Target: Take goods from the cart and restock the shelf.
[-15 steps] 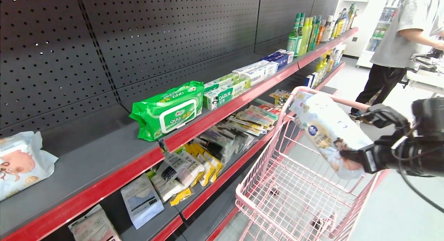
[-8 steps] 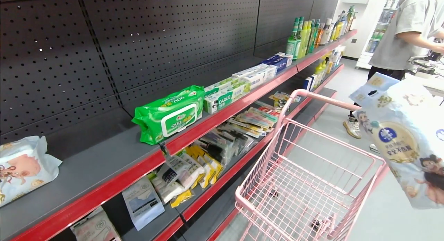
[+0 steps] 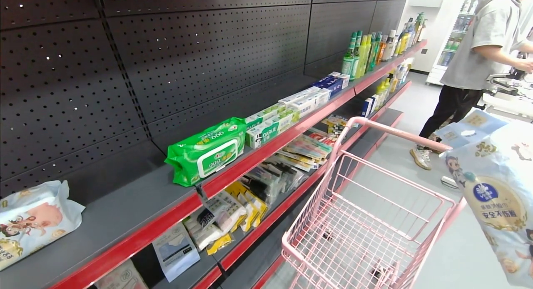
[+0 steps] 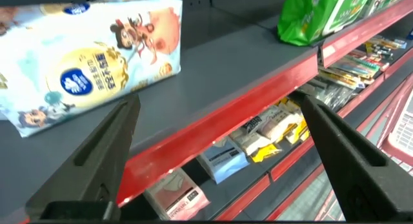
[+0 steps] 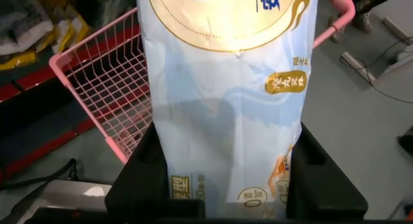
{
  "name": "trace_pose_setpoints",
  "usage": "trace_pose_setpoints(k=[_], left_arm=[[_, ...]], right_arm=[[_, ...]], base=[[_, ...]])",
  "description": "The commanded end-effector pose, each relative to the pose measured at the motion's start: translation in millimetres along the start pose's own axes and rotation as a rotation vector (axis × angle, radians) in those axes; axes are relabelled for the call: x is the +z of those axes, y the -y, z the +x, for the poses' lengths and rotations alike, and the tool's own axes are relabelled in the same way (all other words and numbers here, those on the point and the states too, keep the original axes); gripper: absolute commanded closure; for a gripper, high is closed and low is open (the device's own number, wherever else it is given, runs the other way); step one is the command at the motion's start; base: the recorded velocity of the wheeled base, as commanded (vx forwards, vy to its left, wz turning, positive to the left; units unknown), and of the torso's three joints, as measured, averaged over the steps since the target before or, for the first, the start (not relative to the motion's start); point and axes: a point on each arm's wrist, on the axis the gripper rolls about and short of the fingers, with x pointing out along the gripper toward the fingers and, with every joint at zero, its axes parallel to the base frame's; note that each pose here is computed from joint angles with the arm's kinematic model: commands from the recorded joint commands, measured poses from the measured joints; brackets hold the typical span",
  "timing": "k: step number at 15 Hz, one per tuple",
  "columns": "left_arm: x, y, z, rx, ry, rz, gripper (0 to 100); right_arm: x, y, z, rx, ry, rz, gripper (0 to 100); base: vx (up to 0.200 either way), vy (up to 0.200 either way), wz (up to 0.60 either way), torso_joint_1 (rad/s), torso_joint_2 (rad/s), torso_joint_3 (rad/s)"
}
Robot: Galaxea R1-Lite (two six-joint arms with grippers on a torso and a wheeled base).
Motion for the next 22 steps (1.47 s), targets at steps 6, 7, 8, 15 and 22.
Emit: trace_pose_setpoints(k=[6,7,8,15,22], left_arm=[[-0.2,0.0,0.1,0.001,-0.003,0.0,0],[0.0,0.0,0.1,0.001,-0.001,0.0,0],[0.0,0.0,0.1,0.001,-0.001,0.0,0],[0.0,0.0,0.1,0.001,-0.001,0.0,0],[0.0,0.0,0.1,0.001,-0.001,0.0,0]], right_arm=[[-1.4,-0.4,-3.7,-0.008,0.01,-0.022,100],[-1.3,-0.3,-3.7,-0.008,0.012,-0.022,100],[-1.3,-0.3,-3.7,-0.008,0.012,-0.022,100],[-1.4,-0.4,-2.7,-0.007,0.01,-0.038,100],[0.1,-0.1,-1.4,-0.002,0.01,-0.044,100]], base=[[0.0,0.0,0.0,0.157,-0.35,-0.193],[0.0,0.0,0.0,0.163,-0.35,-0.193],[0.0,0.0,0.0,0.159,-0.34,-0.188],[0.0,0.0,0.0,0.124,-0.28,-0.145],[0.0,0.0,0.0,0.085,-0.18,-0.101]])
